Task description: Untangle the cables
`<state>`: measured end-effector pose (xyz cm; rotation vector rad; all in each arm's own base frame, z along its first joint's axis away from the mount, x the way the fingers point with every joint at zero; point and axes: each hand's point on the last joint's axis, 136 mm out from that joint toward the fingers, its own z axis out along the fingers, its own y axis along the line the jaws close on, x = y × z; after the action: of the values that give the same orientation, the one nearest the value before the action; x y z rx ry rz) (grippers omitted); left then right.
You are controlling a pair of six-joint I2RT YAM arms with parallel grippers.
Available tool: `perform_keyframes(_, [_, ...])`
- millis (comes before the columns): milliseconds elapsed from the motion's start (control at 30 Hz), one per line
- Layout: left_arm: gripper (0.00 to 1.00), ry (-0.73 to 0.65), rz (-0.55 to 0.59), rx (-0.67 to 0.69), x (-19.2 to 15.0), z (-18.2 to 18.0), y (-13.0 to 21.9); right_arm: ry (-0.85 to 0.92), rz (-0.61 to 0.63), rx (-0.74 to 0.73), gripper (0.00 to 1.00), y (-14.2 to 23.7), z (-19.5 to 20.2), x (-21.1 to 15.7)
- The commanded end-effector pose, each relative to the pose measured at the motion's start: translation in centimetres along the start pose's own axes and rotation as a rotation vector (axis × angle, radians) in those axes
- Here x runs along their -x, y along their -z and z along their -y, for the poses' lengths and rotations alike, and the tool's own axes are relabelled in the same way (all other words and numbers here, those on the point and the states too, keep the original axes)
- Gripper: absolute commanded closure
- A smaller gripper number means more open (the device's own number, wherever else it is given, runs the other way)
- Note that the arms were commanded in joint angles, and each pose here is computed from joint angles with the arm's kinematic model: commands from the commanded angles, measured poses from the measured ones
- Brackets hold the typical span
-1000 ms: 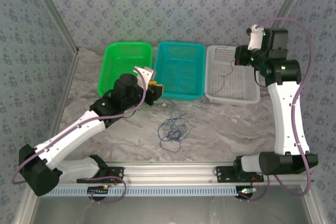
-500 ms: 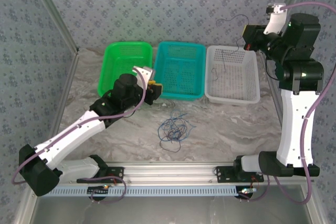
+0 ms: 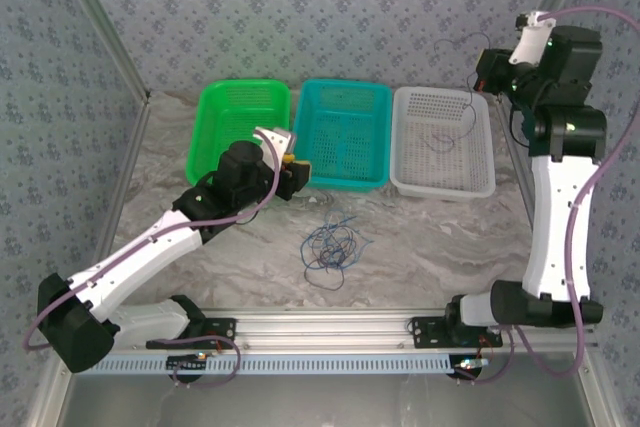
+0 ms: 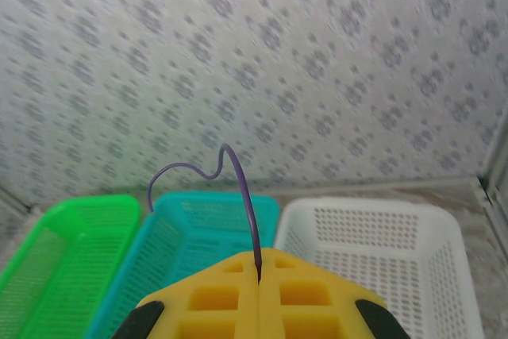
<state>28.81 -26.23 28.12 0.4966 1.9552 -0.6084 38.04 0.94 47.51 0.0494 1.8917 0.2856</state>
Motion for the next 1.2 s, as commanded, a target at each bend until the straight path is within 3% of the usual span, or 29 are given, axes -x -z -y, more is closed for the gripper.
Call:
perform_keyframes(0, [0.47, 0.001, 0.036, 0.006, 0.5, -0.3, 0.6, 0.017, -0.058, -0.056, 1.0, -2.8, 2.3, -2.1])
perform_keyframes(467, [0.04, 0.01, 0.139, 0.022, 0.8, -1.0, 1.8, -0.129, -0.492, -0.152, 1.0, -12.1, 9.6, -20.4])
perform_keyframes(600, [0.01, 0.026, 0.156, 0.001, 1.4, -0.6, 1.4, -0.168, -0.604, -0.146, 0.98, -13.6, 10.2, -24.2])
perform_keyframes(733, [0.01, 0.011, 0.133, 0.015, 1.5, -0.7, 1.5, -0.158, -0.602, -0.182, 0.84, -13.9, 11.0, -24.5])
perform_keyframes(767, [0.01, 0.005, 0.133, 0.028, 1.5, -0.9, 1.6, -0.158, -0.603, -0.187, 0.71, -14.0, 11.2, -24.5])
perform_keyframes(833, [0.01, -0.001, 0.131, 0.045, 1.3, -1.2, 1.7, -0.16, -0.604, -0.188, 0.36, -14.0, 11.1, -24.2])
perform_keyframes(867, [0.01, -0.001, 0.133, 0.054, 1.2, -1.4, 1.8, -0.155, -0.6, -0.171, 0.27, -13.9, 10.7, -23.8])
perform_keyframes(967, [0.01, 0.023, 0.136, 0.098, 1.1, -2.2, 1.9, -0.106, -0.566, -0.144, 0.17, -13.3, 9.4, -22.4])
perform_keyframes(1167, [0.01, 0.126, 0.108, 0.264, 0.1, -5.6, 2.1, -0.052, -0.498, -0.062, 0.14, -11.2, 4.7, -19.9])
